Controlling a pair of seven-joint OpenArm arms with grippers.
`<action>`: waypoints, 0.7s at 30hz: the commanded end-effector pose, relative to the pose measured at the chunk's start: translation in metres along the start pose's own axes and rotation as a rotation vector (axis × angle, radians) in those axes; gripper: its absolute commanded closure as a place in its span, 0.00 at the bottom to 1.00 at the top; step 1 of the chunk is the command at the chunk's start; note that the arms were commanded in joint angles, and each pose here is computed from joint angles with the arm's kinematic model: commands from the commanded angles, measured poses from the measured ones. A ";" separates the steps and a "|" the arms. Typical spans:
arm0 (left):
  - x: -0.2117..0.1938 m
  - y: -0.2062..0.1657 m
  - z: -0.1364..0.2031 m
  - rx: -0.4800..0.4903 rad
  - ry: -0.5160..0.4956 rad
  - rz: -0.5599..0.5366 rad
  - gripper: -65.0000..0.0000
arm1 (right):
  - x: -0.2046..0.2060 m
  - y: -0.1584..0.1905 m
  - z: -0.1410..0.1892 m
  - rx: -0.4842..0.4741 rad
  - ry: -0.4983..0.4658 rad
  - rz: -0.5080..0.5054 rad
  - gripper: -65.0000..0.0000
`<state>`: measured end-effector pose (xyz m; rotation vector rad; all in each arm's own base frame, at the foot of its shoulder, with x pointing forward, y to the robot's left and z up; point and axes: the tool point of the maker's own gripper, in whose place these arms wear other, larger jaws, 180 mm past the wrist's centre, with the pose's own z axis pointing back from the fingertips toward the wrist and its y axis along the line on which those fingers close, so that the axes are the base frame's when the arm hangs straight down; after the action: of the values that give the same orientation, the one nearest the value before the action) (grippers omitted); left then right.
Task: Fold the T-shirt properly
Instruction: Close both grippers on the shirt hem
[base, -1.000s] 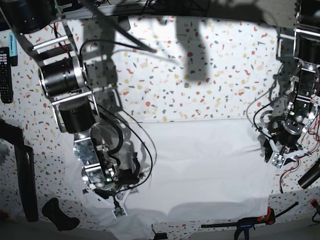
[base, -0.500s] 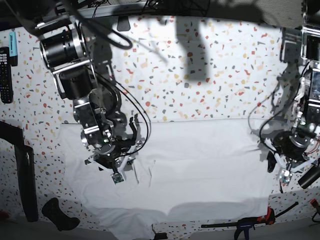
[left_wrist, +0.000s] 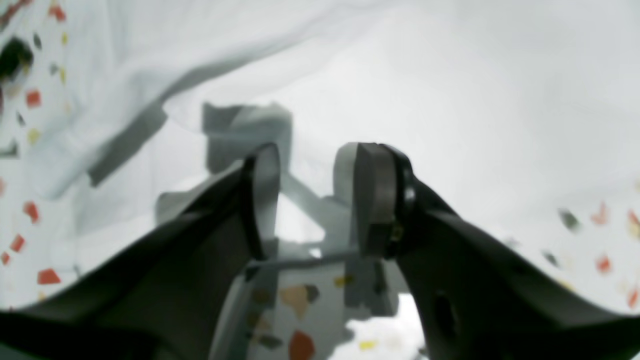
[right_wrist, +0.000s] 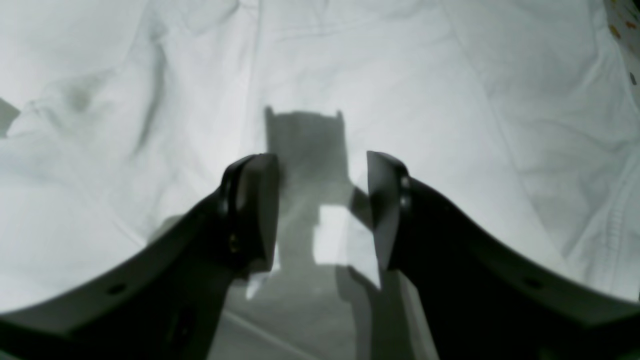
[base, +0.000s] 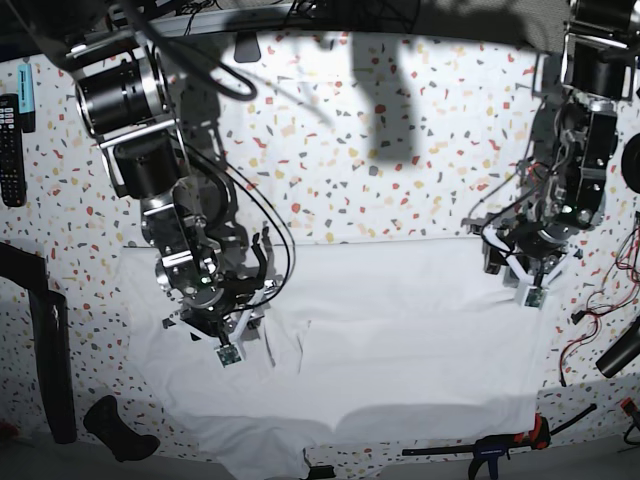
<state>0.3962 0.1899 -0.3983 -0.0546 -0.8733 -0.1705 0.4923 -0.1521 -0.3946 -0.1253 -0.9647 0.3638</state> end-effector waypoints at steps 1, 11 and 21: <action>0.030 0.013 0.000 0.026 -0.074 -0.003 0.62 | 0.019 -0.012 0.000 -0.026 -0.037 0.004 0.55; 0.039 0.068 -0.031 0.142 -0.063 0.011 0.62 | 0.017 -0.012 0.000 -0.025 -0.032 0.004 0.55; 0.059 0.079 -0.040 0.129 -0.107 0.022 0.62 | 0.017 -0.012 0.000 -0.025 -0.030 0.004 0.55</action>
<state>0.4578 0.2472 -0.4059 0.0288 -0.9061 -0.0968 0.4910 -0.1523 -0.3961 -0.1255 -0.9621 0.3634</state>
